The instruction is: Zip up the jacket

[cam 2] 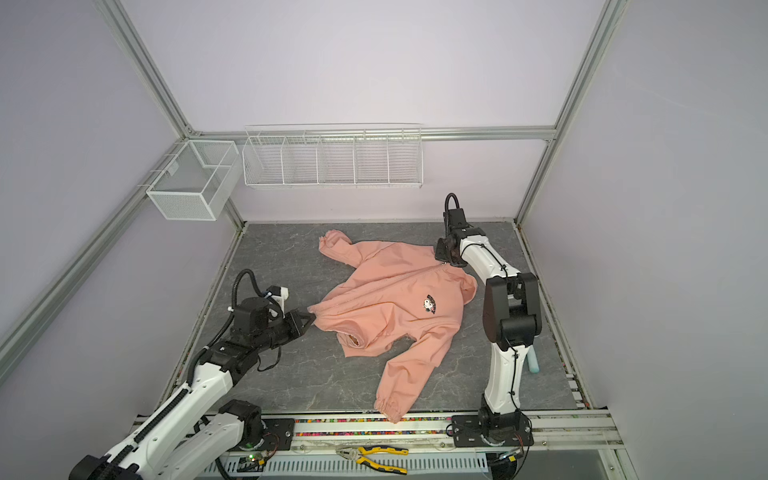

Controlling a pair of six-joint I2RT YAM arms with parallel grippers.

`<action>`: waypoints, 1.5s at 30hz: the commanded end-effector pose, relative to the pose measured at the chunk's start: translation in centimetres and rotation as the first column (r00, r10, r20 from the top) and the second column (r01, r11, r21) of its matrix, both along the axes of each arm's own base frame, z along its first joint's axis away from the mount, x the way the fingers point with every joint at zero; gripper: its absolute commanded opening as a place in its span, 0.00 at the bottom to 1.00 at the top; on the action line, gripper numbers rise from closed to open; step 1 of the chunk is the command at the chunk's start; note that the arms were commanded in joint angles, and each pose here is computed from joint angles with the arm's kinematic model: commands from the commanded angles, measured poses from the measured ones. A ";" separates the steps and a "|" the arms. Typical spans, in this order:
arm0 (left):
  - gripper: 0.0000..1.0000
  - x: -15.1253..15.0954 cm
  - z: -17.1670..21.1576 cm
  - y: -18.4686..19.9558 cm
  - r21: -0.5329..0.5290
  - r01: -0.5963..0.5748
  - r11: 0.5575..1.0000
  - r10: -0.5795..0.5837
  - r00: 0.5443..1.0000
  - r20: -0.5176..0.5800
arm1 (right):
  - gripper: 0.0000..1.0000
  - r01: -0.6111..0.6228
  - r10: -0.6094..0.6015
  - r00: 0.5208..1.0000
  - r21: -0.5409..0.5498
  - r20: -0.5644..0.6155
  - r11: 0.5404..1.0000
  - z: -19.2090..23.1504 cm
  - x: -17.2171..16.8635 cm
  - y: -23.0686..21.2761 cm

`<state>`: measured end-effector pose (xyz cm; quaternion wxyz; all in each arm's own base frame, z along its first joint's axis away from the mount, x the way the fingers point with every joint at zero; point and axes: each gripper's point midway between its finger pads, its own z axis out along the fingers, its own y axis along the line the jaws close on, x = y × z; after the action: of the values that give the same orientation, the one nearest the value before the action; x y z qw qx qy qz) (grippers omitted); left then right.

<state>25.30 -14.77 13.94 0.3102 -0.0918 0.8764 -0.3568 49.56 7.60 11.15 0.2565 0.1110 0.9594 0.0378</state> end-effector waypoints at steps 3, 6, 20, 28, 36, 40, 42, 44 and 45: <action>0.00 0.2 -0.6 0.8 0.033 -0.029 0.999 0.029 1.000 -0.001 | 0.07 0.033 -0.032 0.999 -0.043 0.027 0.999 0.6 0.9 -1.9; 0.00 0.2 -0.6 0.8 0.032 -0.029 0.999 0.029 1.000 -0.001 | 0.06 0.035 -0.034 0.999 -0.042 0.028 0.999 0.6 1.0 -2.0; 0.00 0.2 -0.2 0.7 0.031 -0.026 0.999 0.026 1.000 0.005 | 0.07 0.070 -0.069 0.997 -0.043 0.040 0.997 1.4 1.6 -3.8; 0.00 0.3 -0.2 0.7 0.033 -0.026 0.999 0.026 1.000 0.003 | 0.07 0.093 -0.091 0.995 -0.046 0.044 0.995 1.7 1.8 -5.1; 0.00 0.4 -0.2 0.7 0.032 -0.023 0.999 0.023 1.000 0.002 | 0.07 0.119 -0.116 0.992 -0.055 0.046 0.991 1.9 1.8 -6.0; 0.00 0.3 -0.3 0.7 0.033 -0.023 0.999 0.023 1.000 0.001 | 0.07 0.140 -0.136 0.990 -0.073 0.045 0.988 1.9 1.7 -6.6; 0.00 0.3 -0.4 0.7 0.034 -0.023 0.999 0.024 1.000 0.000 | 0.06 0.144 -0.141 0.989 -0.075 0.045 0.987 1.9 1.7 -6.7; 0.00 0.3 -0.4 0.7 0.035 -0.023 0.999 0.023 1.000 0.000 | 0.07 0.153 -0.149 0.988 -0.081 0.047 0.985 1.9 1.7 -7.0; 0.00 0.3 -0.4 0.7 0.035 -0.023 0.999 0.024 1.000 -0.001 | 0.07 0.156 -0.153 0.987 -0.081 0.048 0.984 2.0 1.8 -7.1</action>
<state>25.39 -14.82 13.88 0.3106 -0.0898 0.8766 -0.3563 50.35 3.41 12.50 0.2634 0.1508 0.9526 0.0192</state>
